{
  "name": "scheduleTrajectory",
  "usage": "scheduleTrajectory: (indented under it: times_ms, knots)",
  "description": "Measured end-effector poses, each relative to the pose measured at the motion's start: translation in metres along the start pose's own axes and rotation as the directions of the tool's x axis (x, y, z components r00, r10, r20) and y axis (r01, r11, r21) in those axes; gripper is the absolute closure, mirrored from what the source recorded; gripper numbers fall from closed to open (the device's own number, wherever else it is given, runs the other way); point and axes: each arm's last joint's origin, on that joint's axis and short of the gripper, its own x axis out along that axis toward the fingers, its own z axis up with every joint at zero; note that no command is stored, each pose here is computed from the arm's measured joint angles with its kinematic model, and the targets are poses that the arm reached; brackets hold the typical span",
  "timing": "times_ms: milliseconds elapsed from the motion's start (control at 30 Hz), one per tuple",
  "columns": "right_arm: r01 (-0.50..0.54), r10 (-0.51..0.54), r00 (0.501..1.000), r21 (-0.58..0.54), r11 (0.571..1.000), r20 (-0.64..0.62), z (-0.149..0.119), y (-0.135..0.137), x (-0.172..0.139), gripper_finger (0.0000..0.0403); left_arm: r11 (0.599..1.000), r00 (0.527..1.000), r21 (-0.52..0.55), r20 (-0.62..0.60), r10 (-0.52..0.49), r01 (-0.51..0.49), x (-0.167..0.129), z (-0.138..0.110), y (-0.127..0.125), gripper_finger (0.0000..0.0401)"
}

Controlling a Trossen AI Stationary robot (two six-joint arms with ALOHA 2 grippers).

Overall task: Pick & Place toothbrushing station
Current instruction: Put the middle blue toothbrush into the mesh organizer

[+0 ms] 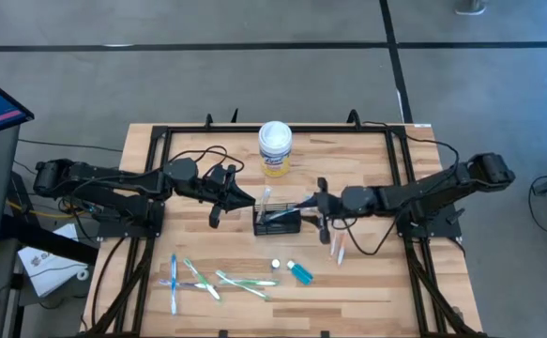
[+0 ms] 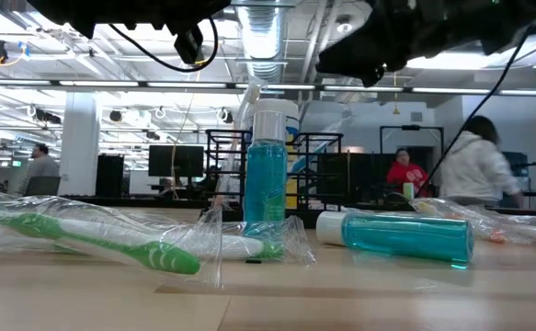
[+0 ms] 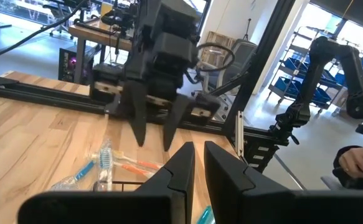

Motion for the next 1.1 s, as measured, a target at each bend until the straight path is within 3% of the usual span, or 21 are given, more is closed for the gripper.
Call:
scheduleTrajectory:
  times_ms: [133,333,600,767,967,1100]
  knots:
    - [0.032,-0.030,0.999,0.056,0.998,-0.035,-0.003,-0.001,0.000,0.0274,1.000,1.000,0.000,-0.001,-0.001,0.001,0.000,0.000,0.000,0.0371]
    - [-0.061,0.064,0.997,0.063,0.996,-0.046,-0.004,0.014,-0.003,0.0271,1.000,1.000,0.000,-0.003,-0.006,0.006,0.000,0.000,-0.001,0.0371]
    - [0.007,0.025,0.969,0.128,0.992,-0.246,-0.024,0.013,-0.006,0.0277,1.000,1.000,0.001,-0.004,-0.009,0.009,0.000,-0.001,-0.002,0.0371]
    - [0.028,0.018,0.955,0.151,0.988,-0.296,-0.028,0.013,-0.007,0.0275,1.000,1.000,0.002,-0.004,-0.011,0.011,0.001,-0.001,-0.003,0.0371]
    - [0.193,-0.132,0.920,0.134,0.972,-0.369,-0.030,0.002,-0.022,0.0274,1.000,1.000,0.003,-0.003,-0.011,0.011,0.001,-0.001,-0.002,0.0371]
    - [0.241,-0.183,0.924,0.139,0.960,-0.336,-0.024,-0.004,-0.027,0.0274,1.000,1.000,0.004,-0.002,-0.011,0.011,0.001,-0.001,-0.003,0.0371]
